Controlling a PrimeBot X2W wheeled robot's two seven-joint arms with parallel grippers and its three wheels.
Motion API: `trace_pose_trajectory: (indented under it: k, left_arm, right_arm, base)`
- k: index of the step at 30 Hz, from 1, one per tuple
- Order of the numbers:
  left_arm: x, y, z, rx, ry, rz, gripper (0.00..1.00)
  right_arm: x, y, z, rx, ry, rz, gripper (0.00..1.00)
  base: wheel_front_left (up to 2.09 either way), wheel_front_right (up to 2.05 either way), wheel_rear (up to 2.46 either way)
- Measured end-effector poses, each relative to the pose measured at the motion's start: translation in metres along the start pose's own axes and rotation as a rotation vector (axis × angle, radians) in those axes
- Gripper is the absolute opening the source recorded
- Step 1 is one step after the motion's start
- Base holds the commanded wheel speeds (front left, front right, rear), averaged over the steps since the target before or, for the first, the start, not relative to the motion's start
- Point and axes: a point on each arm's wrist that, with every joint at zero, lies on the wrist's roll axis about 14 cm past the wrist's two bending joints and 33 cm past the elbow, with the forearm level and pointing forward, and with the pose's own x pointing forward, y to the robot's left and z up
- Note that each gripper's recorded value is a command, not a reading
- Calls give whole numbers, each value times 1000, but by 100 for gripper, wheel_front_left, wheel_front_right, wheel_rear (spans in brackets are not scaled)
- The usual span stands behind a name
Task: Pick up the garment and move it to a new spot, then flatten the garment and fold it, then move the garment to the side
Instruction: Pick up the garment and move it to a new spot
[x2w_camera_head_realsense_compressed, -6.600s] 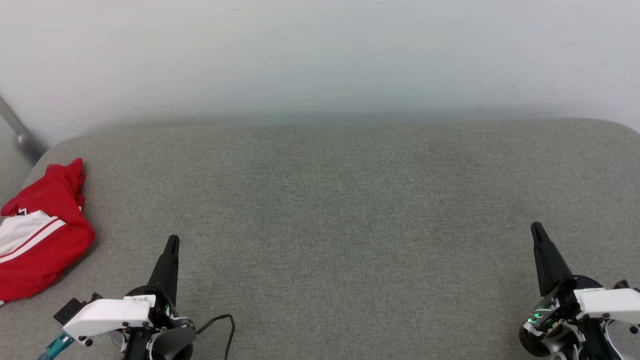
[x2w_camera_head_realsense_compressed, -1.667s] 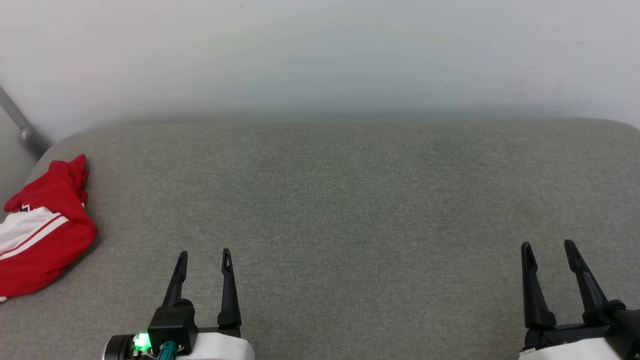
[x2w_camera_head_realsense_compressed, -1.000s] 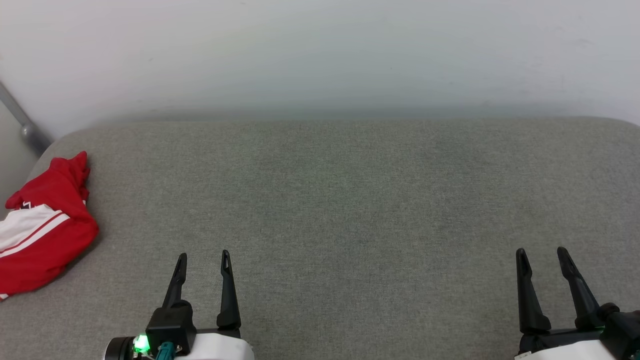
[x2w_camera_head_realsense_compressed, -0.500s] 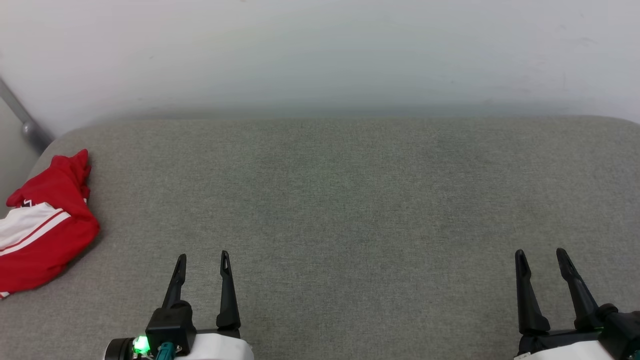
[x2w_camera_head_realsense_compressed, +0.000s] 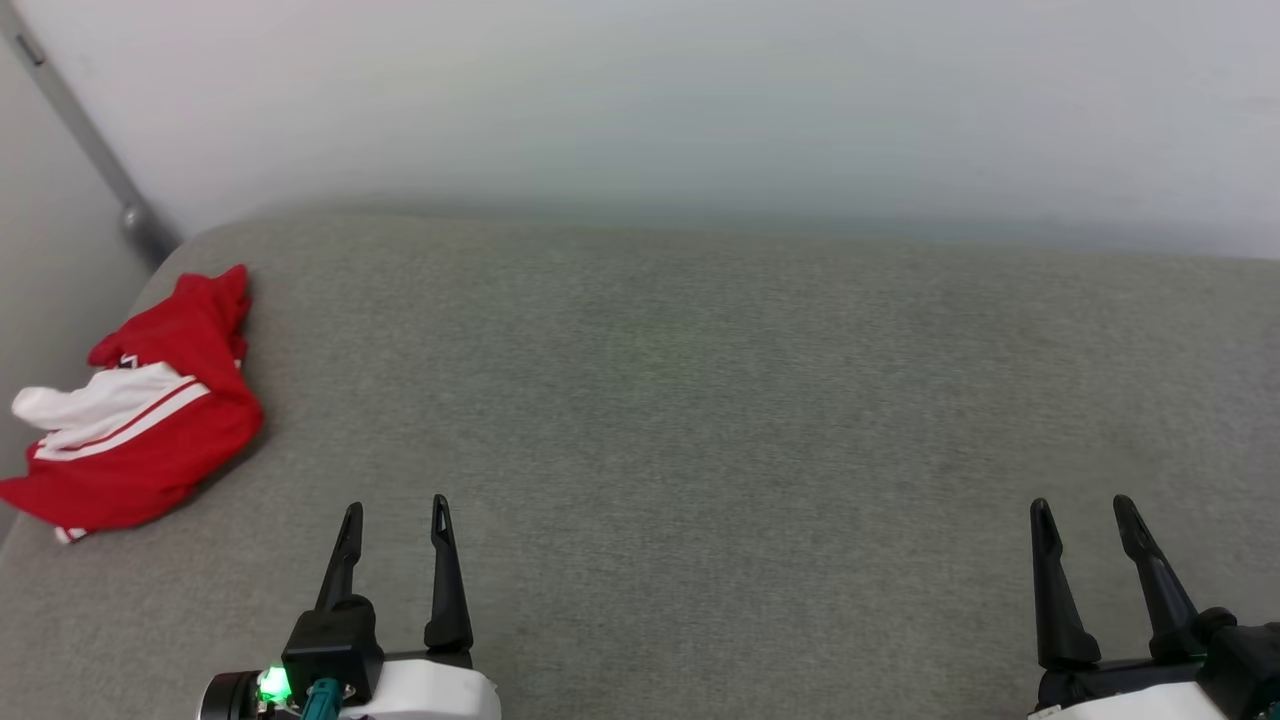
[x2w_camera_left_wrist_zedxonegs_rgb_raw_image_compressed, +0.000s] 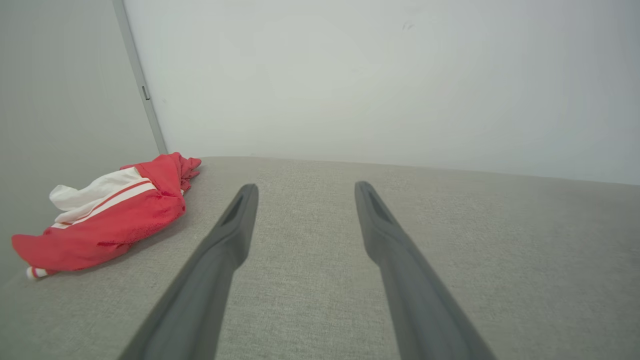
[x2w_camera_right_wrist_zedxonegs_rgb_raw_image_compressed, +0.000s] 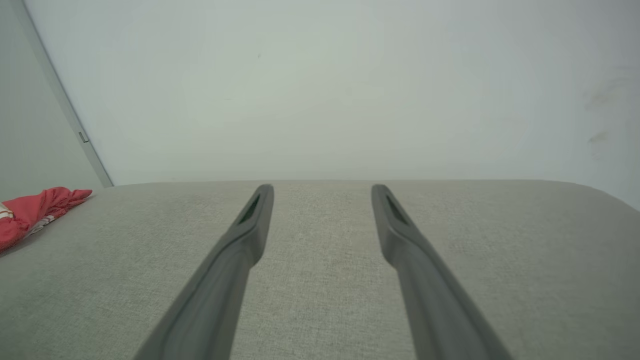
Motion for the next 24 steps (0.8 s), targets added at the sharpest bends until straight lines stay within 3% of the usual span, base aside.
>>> trace_pose_trajectory:
  k: [24]
  left_arm:
    - [-52,103,12,33,-9,352,100]
  right_arm:
    - [47,101,-23,38,39,316,100]
  base:
    - [0,0,0]
